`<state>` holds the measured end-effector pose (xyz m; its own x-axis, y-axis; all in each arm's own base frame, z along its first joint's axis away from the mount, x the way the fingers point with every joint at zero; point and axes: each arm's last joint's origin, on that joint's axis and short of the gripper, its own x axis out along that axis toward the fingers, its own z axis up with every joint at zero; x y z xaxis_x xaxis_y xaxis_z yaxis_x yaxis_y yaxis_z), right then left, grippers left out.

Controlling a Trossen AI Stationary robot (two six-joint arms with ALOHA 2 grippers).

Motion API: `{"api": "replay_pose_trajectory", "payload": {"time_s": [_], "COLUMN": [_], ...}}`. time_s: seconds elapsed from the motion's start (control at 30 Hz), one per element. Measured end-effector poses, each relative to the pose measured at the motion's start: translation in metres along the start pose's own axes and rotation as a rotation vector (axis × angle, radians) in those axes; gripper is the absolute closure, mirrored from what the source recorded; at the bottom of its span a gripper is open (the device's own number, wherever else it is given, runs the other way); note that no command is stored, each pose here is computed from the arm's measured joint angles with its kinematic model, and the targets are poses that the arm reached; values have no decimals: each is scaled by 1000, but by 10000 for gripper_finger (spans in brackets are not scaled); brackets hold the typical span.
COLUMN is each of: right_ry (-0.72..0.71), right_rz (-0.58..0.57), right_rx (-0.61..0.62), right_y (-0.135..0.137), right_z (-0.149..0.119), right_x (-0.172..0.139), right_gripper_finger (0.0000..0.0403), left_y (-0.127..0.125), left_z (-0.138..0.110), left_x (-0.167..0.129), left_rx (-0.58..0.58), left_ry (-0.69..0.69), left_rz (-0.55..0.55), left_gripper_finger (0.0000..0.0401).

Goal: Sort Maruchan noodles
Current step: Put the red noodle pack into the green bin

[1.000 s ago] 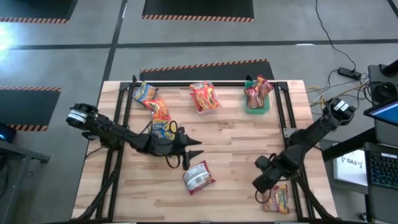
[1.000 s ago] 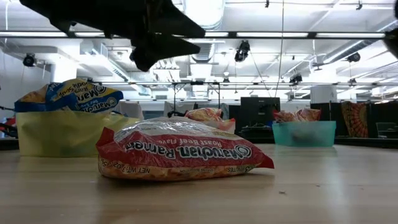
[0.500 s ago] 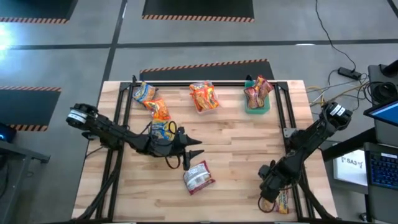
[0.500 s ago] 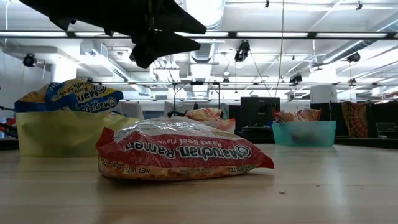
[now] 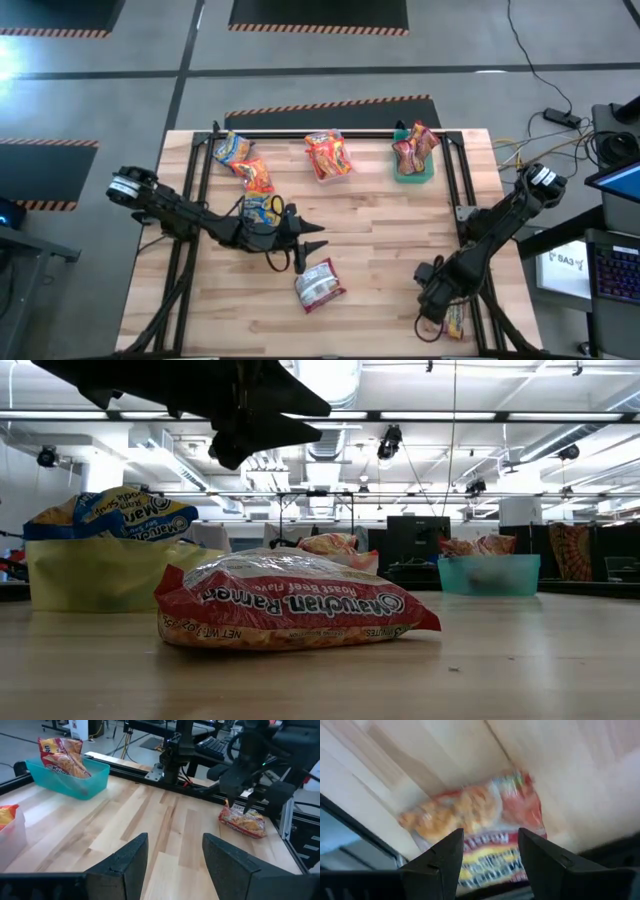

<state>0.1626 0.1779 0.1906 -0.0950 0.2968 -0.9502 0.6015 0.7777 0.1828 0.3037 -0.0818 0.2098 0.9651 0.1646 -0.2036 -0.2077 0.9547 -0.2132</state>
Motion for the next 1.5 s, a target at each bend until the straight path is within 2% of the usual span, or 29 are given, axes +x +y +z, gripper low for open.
{"api": "replay_pose_trajectory", "payload": {"time_s": [0.17,0.37,0.77,1.1,1.27,1.5], "right_ry": [0,37,300,324,270,0], "right_rz": [25,153,-37,-77,-36,21], "right_rx": [-9,43,142,49,28,52], "right_y": [7,21,25,27,27,20], "right_z": [1,-4,-32,-22,-10,15], "right_x": [-5,-3,36,57,49,21], "right_gripper_finger": [225,225,225,225,225,225], "left_y": [0,0,1,1,1,1], "left_z": [0,-1,-3,-3,-3,-4], "left_x": [0,0,0,0,0,0], "left_rx": [1,-2,13,15,15,19], "left_ry": [2,6,26,28,29,36], "left_rz": [1,2,9,9,9,12], "left_gripper_finger": [228,228,228,228,228,228]}}
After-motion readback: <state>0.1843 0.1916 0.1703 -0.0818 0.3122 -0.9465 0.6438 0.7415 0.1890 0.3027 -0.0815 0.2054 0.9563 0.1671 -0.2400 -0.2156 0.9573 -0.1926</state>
